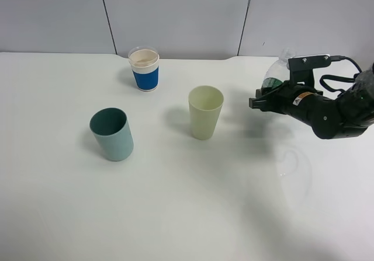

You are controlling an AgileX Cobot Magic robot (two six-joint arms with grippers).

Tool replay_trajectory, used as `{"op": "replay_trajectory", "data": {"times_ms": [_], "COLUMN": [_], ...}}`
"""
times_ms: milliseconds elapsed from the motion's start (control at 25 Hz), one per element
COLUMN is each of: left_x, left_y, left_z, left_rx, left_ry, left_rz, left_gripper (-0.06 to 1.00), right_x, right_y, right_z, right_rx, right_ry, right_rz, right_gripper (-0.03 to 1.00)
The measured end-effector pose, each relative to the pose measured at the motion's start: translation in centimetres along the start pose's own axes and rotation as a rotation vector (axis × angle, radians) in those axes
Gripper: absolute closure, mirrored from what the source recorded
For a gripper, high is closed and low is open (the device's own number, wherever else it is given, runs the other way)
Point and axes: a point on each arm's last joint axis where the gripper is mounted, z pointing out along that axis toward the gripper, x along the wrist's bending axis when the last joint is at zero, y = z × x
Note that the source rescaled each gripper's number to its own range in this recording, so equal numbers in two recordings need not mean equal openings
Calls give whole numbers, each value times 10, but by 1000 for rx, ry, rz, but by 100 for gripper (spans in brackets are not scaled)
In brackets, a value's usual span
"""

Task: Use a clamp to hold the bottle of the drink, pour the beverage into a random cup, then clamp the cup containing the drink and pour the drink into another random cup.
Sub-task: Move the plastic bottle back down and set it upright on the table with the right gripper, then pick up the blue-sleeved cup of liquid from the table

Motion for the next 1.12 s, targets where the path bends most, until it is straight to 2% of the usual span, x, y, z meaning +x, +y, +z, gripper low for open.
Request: {"op": "replay_trajectory", "data": {"times_ms": [80, 160, 200, 280, 480, 680, 1120], "left_x": [0, 0, 0, 0, 0, 0, 0], "left_y": [0, 0, 0, 0, 0, 0, 0], "left_z": [0, 0, 0, 0, 0, 0, 0], "left_rx": [0, 0, 0, 0, 0, 0, 0], "left_ry": [0, 0, 0, 0, 0, 0, 0], "left_rz": [0, 0, 0, 0, 0, 0, 0], "left_gripper": [11, 11, 11, 11, 11, 11, 11], "right_x": [0, 0, 0, 0, 0, -2, -5], "right_y": [0, 0, 0, 0, 5, 30, 81], "right_z": [0, 0, 0, 0, -3, -16, -64], "right_rx": [3, 0, -2, -2, 5, -50, -79], "right_ry": [0, 0, -1, -1, 3, 5, 31], "right_rz": [0, 0, 0, 0, 3, 12, 32], "right_gripper": [60, 22, 12, 2, -3, -3, -3]}}
